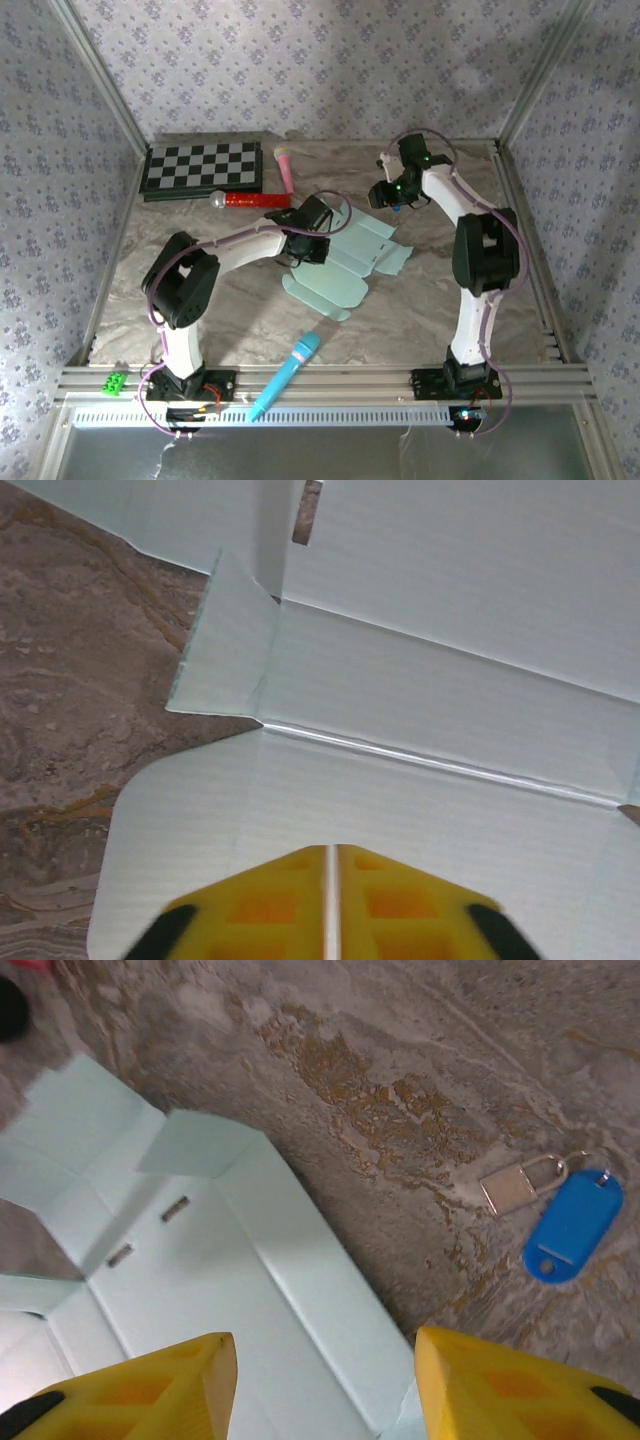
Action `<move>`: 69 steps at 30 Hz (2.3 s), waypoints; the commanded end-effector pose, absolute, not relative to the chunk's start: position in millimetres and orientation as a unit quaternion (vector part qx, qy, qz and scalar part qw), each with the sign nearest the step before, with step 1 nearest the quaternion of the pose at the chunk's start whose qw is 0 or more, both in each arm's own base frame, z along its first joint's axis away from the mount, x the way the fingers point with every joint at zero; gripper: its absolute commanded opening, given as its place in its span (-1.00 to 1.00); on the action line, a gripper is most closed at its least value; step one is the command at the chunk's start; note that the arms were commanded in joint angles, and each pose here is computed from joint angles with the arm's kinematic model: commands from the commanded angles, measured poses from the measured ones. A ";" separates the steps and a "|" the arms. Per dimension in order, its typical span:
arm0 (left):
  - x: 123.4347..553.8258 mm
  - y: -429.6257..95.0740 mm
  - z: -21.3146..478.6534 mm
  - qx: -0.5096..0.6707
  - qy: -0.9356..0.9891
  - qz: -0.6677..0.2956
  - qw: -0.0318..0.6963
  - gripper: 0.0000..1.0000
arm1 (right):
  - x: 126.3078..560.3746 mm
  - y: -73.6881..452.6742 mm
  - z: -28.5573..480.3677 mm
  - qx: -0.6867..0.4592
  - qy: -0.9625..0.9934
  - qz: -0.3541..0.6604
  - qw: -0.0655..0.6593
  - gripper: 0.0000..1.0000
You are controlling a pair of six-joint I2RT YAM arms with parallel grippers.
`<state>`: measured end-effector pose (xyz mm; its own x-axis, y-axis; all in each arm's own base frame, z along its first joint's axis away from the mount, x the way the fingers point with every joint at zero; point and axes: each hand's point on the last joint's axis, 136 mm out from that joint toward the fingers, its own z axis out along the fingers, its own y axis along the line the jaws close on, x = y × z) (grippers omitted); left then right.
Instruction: Fold the paper box
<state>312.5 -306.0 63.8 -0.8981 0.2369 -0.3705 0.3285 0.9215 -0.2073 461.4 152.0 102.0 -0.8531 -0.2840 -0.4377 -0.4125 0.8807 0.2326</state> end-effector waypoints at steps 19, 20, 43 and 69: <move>290.8 -294.9 10.3 0.108 0.981 -0.101 0.128 -1.00 | 453.9 154.9 37.9 -0.289 0.938 0.178 0.069 0.09; 290.2 -294.4 8.8 0.109 0.981 -0.097 0.127 -1.00 | 453.9 154.5 36.4 -0.290 0.938 0.178 0.066 0.08; 286.2 -288.7 6.0 0.110 0.983 -0.079 0.127 -1.00 | 434.6 161.4 37.7 -0.309 0.924 0.223 0.030 -0.11; 290.9 -294.6 14.4 0.109 0.981 -0.089 0.136 -1.00 | 438.8 164.3 81.9 -0.359 0.909 0.183 0.108 -0.92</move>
